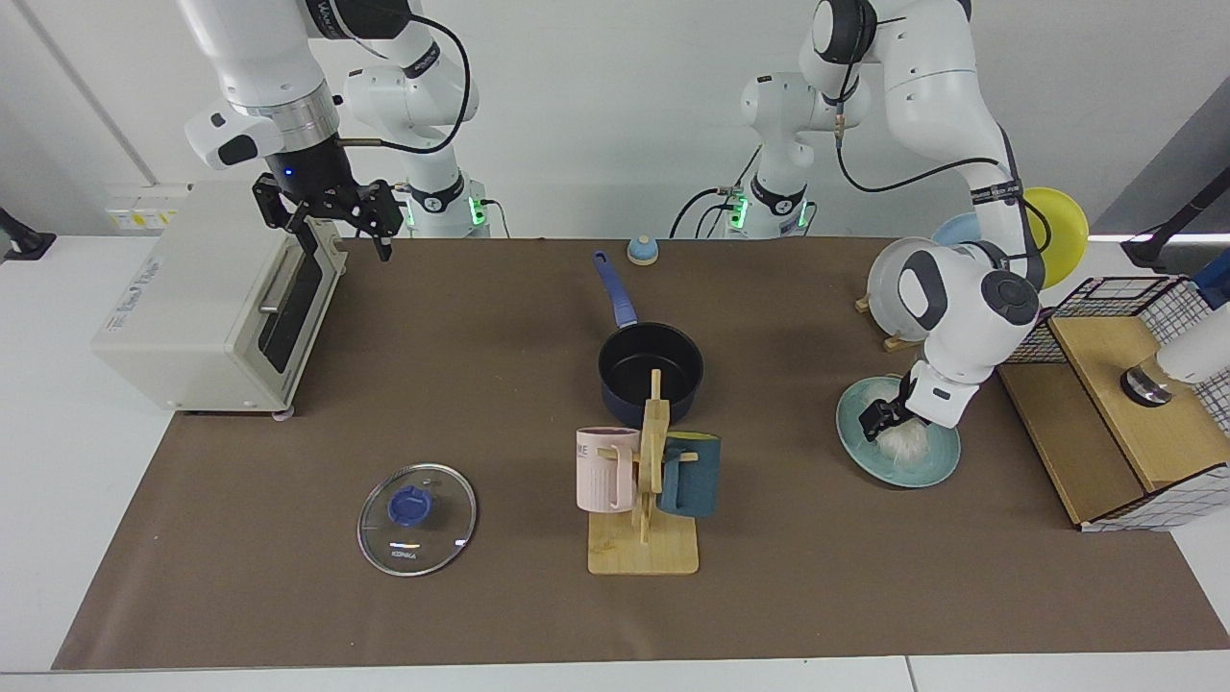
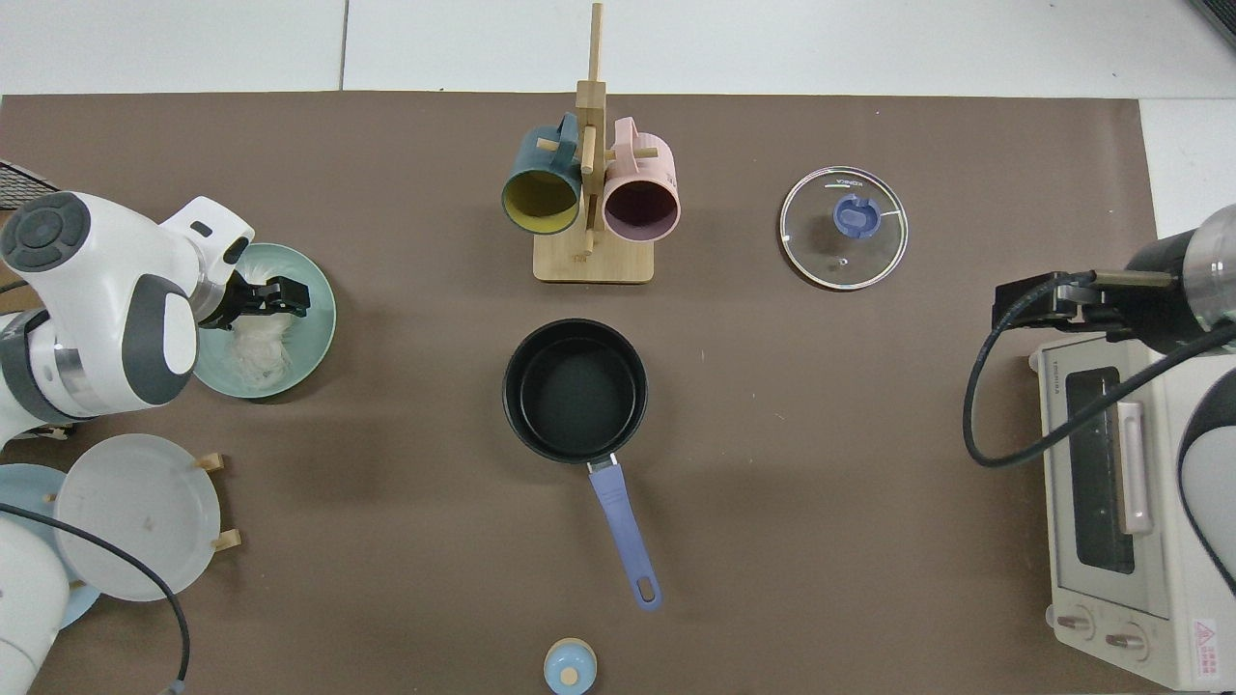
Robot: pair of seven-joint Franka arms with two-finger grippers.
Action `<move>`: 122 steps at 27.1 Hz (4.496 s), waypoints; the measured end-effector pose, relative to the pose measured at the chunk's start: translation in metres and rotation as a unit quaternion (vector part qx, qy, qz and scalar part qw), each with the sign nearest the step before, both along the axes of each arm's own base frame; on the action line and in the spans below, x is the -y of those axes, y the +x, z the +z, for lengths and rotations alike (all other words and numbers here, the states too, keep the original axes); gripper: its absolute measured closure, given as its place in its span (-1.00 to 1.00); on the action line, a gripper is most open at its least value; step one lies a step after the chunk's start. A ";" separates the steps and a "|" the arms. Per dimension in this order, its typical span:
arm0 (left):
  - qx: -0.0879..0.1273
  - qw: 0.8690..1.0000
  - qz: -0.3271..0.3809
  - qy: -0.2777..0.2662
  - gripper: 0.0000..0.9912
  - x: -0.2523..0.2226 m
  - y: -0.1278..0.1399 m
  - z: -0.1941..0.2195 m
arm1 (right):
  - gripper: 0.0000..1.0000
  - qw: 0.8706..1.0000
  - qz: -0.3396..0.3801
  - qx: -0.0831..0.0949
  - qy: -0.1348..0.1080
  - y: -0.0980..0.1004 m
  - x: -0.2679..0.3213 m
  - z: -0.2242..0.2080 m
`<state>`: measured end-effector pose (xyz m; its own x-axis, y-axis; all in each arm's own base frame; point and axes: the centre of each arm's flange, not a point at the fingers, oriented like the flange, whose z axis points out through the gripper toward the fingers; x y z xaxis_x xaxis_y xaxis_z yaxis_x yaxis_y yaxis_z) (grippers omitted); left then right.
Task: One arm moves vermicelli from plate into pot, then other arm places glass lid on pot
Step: 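Grasp the white vermicelli with the left gripper and lift it, then carry the vermicelli over the black saucepan with the left gripper, then release the vermicelli into the pot while the right gripper grasps the lid, then carry the glass lid over the saucepan with the right gripper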
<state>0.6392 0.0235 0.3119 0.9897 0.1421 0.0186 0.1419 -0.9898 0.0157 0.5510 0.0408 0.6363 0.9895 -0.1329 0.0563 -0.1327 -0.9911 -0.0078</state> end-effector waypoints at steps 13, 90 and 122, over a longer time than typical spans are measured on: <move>-0.029 1.000 0.009 -0.007 0.01 -0.003 0.004 0.018 | -1.00 1.000 0.000 0.000 0.000 0.000 0.000 0.000; -0.028 0.993 0.026 -0.109 -0.58 0.350 -0.111 0.034 | -0.96 1.000 0.012 0.001 -0.009 0.183 -0.010 -0.194; -0.051 0.998 -0.026 -0.022 -1.00 0.048 -0.089 0.282 | -0.97 0.997 0.064 0.034 -0.025 0.211 -0.034 -0.313</move>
<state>0.5506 -0.0245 0.5941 0.9923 0.0885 -0.0871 0.0930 -0.9945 0.0484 0.7623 0.0748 0.3236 0.9920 -0.0013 0.1264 -0.0062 -0.9992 0.0383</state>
